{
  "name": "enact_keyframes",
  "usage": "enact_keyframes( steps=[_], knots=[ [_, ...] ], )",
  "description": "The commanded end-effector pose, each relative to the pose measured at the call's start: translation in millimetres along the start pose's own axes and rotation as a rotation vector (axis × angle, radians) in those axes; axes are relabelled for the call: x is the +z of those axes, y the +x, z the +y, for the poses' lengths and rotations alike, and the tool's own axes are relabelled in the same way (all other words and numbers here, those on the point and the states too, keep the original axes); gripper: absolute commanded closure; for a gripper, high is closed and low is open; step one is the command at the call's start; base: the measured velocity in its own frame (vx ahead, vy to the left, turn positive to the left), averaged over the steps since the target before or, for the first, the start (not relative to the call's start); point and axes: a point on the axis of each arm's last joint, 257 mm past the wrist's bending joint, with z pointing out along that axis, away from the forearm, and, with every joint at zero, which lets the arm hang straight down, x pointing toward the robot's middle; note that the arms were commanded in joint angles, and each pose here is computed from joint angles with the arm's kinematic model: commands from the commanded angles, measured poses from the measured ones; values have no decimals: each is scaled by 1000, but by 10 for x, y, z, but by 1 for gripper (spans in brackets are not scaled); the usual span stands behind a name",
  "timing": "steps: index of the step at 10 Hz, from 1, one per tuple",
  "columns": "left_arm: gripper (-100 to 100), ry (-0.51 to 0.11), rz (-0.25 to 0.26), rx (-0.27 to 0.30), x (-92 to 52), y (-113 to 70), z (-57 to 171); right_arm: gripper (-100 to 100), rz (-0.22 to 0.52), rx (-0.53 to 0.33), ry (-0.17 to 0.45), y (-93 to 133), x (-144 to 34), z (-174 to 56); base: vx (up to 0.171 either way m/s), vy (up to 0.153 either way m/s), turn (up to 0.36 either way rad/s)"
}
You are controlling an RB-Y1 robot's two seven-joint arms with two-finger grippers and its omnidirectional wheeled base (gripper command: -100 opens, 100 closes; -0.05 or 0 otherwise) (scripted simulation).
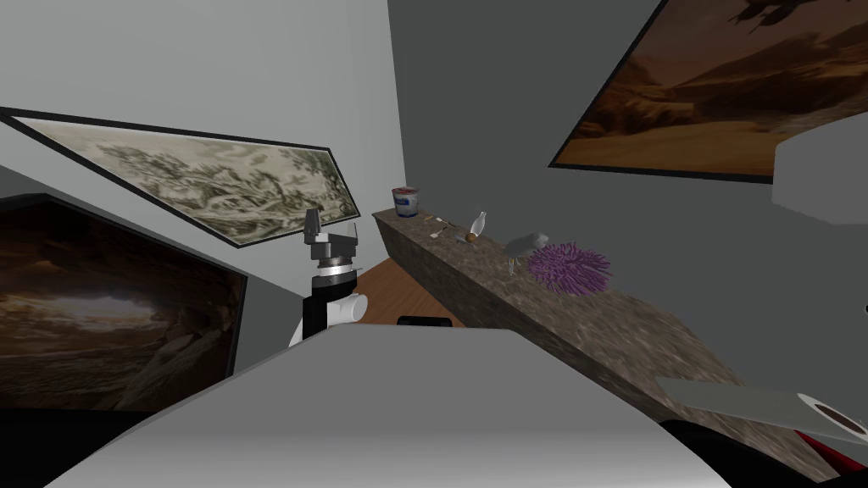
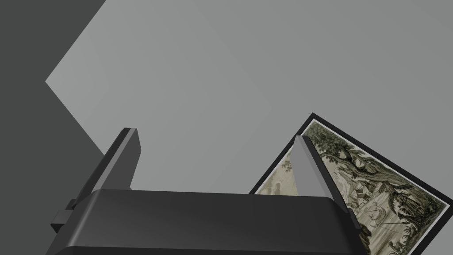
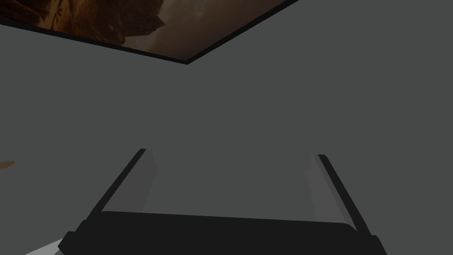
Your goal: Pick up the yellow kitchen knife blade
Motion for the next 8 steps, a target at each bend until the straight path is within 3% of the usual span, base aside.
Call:
enact_keyframes(
  steps=[1, 2, 4, 8],
  knots=[
    [0, 0, 0, 0, 0, 0, 0, -100, 1, 31, 33, 6, -13, -87, 0, 0, 0],
    [0, 0, 0, 0, 0, 0, 0, -100, 1, 39, 42, 7, -14, -109, 0, 0, 0],
    [0, 0, 0, 0, 0, 0, 0, -100, 13, 73, 78, 288, -107, -61, -15, -51, -96],
    [0, 0, 0, 0, 0, 0, 0, -100, 18, 162, 175, 329, -139, -304, 2, -5, 4]
  ],
)
